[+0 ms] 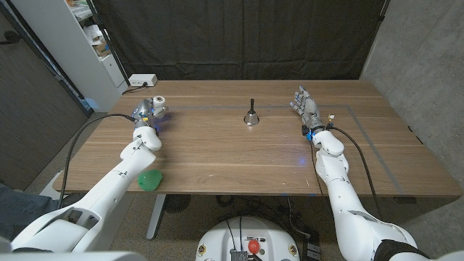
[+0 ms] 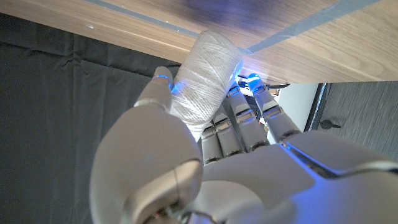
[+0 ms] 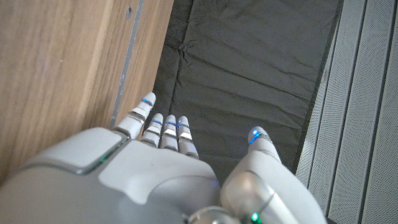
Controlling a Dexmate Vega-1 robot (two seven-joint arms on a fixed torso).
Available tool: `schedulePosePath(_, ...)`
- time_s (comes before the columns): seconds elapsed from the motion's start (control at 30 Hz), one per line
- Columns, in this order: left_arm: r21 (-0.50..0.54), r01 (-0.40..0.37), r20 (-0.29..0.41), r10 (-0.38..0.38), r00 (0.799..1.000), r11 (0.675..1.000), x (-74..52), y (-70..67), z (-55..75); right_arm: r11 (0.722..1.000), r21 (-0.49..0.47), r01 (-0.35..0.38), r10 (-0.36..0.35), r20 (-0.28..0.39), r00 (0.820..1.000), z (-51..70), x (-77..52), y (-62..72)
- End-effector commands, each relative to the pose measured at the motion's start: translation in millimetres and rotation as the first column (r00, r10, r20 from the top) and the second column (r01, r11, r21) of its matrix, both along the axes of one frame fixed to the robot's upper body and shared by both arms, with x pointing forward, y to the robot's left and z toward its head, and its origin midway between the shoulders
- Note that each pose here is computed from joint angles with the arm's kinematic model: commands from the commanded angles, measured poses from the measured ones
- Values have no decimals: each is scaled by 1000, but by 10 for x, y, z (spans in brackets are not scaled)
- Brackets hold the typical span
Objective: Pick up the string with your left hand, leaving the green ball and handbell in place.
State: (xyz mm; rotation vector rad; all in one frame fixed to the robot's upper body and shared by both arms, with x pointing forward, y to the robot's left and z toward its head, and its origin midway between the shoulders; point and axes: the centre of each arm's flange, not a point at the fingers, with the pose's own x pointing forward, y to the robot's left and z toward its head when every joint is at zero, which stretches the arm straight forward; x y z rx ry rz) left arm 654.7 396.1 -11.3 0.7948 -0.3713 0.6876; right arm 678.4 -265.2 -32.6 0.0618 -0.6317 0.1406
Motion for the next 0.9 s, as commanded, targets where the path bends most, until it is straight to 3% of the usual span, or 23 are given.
schedulePosePath(0.03, -11, 3, 31, -3, 1000, 1000, -90, 6, 72, 1000, -4, -2, 2, 5, 1000, 34, -14, 3)
schedulePosePath(0.4, 10, 5, 54, -5, 999, 1000, -187, -15, 173, 1000, -7, -6, 6, 8, 1000, 63, -1, 16)
schedulePosePath(0.9, 11, 16, 77, -17, 997, 1000, -202, -42, 232, 1000, -1, -7, 7, 2, 1000, 58, 27, 26)
